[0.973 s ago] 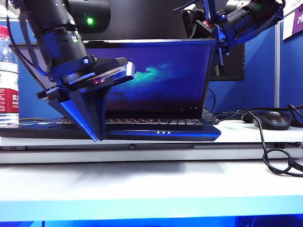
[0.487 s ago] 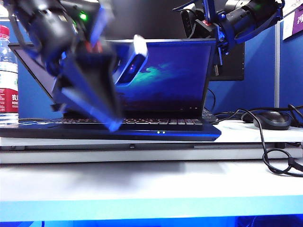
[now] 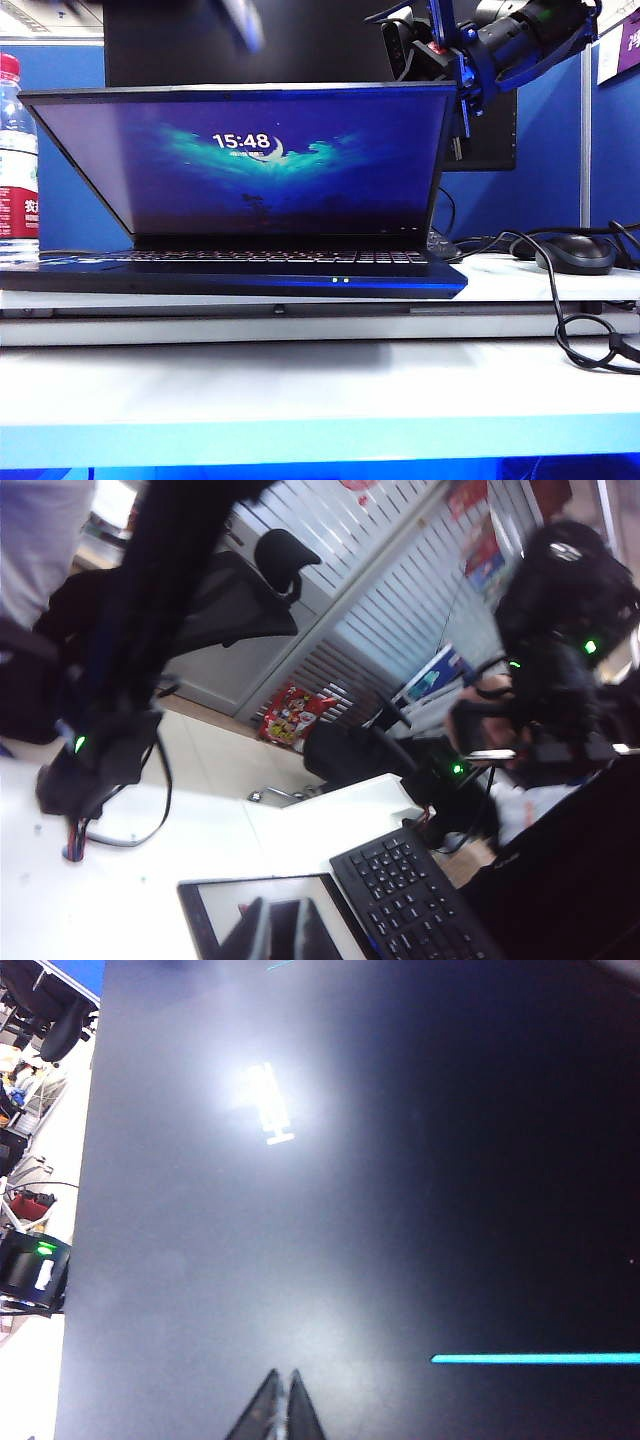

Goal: Close the lid of the black laptop.

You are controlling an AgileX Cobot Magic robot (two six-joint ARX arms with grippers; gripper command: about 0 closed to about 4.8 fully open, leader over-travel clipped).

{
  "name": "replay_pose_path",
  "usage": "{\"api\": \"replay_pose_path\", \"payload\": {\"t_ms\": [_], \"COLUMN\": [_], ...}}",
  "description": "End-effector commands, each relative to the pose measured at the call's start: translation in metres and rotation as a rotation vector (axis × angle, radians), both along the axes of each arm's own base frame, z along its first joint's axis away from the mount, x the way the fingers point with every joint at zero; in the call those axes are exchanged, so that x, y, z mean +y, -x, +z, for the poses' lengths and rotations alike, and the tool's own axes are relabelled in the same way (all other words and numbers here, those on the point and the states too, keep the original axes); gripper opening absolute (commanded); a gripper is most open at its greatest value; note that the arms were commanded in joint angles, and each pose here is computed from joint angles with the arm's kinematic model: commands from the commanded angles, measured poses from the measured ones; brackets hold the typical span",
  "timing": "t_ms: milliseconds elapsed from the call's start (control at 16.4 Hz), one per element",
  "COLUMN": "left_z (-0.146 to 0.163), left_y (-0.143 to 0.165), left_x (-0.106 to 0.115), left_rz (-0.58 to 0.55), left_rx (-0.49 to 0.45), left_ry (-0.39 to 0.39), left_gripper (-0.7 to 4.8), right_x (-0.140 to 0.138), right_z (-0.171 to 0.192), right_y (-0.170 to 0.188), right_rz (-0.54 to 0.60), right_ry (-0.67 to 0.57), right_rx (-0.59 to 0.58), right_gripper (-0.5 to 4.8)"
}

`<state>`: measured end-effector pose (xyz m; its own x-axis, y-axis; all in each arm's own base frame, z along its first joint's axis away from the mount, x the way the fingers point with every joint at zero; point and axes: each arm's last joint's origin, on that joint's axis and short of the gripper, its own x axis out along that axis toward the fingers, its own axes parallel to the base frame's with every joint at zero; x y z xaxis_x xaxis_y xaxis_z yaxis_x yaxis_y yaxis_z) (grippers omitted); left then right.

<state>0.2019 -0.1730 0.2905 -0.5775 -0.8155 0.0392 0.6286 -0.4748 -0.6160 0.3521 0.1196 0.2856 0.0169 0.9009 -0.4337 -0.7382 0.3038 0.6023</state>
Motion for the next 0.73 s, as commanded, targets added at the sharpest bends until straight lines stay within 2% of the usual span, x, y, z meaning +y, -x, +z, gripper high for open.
{"api": "replay_pose_path", "payload": {"t_ms": [61,122,243,304,365,426,487,547,608,730], "left_z": [0.037,0.054,0.08,0.097,0.108,0.114,0.123,0.125,0.121,0.106], "left_y": [0.0,0.0,-0.008,-0.015,-0.018,-0.02,-0.023,-0.028,-0.033,-0.048], "left_x": [0.014,0.019,0.029,0.033,0.036,0.038,0.043,0.05,0.052,0.051], "left_rz": [0.044,0.099,0.439,0.788,0.979,1.085,1.302,1.57,1.687,1.673], "left_rx": [-0.092,-0.158,-0.369,-0.501,-0.565,-0.589,-0.622,-0.676,-0.715,-0.73], "left_ry": [0.062,0.027,-0.284,-0.486,-0.522,-0.513,-0.539,-0.668,-0.762,-0.886], "left_gripper": [0.52,0.46,0.2,0.2,0.21,0.21,0.2,0.2,0.2,0.21], "right_x": [0.001,0.001,0.0,0.001,0.001,0.001,0.001,0.001,0.001,0.001], "right_z": [0.001,0.001,0.001,0.001,0.001,0.001,0.001,0.001,0.001,0.001], "right_y": [0.002,0.002,0.003,0.003,0.002,0.002,0.002,0.002,0.002,0.002], "right_rz": [0.005,0.005,0.005,0.005,0.005,0.005,0.005,0.005,0.005,0.005], "right_ry": [0.002,0.002,0.003,0.003,0.002,0.002,0.002,0.002,0.002,0.002], "right_rx": [0.008,0.01,0.013,0.011,0.008,0.009,0.01,0.009,0.01,0.009], "right_gripper": [-0.08,-0.08,-0.08,-0.08,-0.08,-0.08,-0.08,-0.08,-0.08,-0.08]}}
